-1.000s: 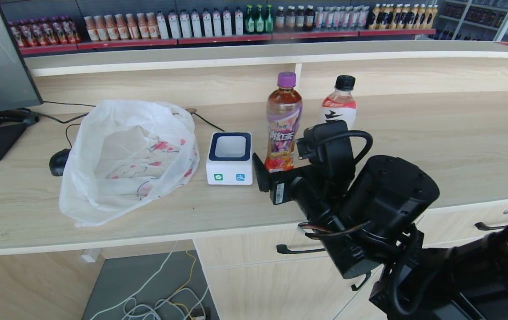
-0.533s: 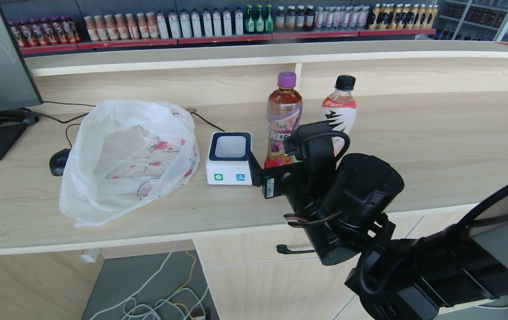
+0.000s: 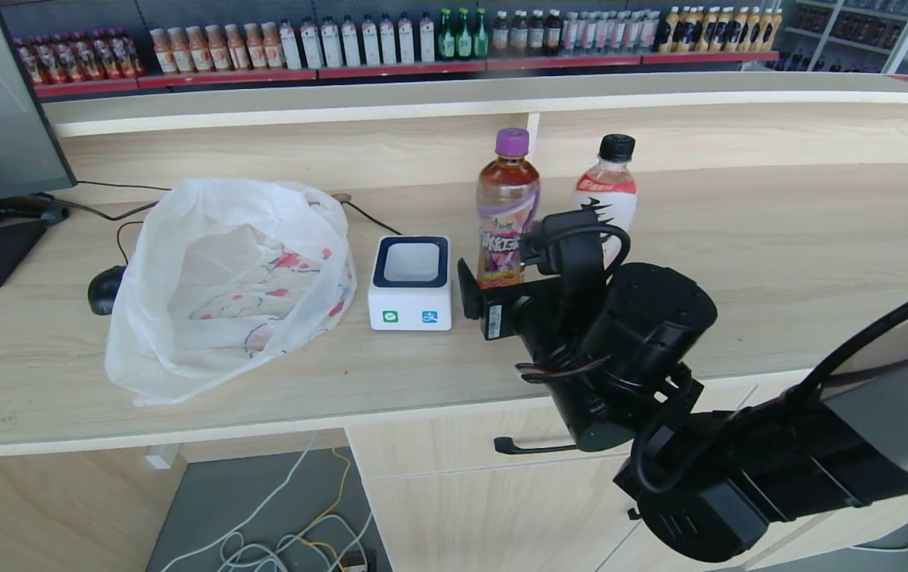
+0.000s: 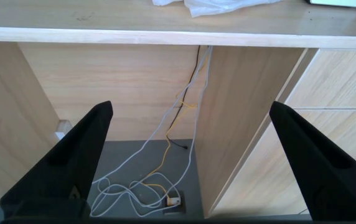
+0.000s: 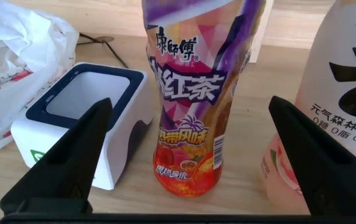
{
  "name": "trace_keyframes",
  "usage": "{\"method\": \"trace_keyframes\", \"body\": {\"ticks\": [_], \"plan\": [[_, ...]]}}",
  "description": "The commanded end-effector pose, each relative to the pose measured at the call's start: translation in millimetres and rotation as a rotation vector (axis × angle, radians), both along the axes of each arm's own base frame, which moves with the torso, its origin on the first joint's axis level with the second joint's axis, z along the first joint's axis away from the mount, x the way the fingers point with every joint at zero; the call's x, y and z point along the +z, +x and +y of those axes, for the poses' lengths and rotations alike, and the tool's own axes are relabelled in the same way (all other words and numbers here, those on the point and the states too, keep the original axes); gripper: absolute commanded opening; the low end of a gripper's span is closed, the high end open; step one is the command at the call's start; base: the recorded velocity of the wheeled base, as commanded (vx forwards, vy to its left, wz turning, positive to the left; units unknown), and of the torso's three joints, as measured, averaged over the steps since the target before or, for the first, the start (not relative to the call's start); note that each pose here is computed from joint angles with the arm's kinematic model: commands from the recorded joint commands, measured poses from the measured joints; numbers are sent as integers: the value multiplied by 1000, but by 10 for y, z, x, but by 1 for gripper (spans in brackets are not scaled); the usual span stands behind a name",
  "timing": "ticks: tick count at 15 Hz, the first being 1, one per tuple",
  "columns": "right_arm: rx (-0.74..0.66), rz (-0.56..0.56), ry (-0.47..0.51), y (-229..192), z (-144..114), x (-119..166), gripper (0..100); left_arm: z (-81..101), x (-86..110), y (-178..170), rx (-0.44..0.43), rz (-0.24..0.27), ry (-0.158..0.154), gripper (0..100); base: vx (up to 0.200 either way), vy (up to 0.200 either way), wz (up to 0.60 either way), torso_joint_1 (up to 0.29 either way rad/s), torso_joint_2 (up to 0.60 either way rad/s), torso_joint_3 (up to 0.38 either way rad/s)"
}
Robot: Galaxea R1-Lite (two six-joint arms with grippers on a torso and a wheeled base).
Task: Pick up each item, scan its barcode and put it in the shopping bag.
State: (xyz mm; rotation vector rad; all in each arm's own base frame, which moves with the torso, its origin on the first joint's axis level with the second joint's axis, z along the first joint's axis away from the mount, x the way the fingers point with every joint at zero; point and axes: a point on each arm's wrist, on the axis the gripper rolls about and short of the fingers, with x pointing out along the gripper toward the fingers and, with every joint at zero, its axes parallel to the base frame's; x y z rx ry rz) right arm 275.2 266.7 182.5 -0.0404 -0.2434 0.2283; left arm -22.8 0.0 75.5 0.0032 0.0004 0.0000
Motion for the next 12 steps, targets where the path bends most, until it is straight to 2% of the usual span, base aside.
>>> {"method": "trace_keyframes", "body": {"ticks": [1,12], "plan": [[-5,-10,11,60,32,7,100,0,0,1,0,1,0,100,0,0,0,0,0,0],[-42,-37,36,331,90,-14,100,0,0,0,0,0,0,100,0,0,0,0,0,0]]}}
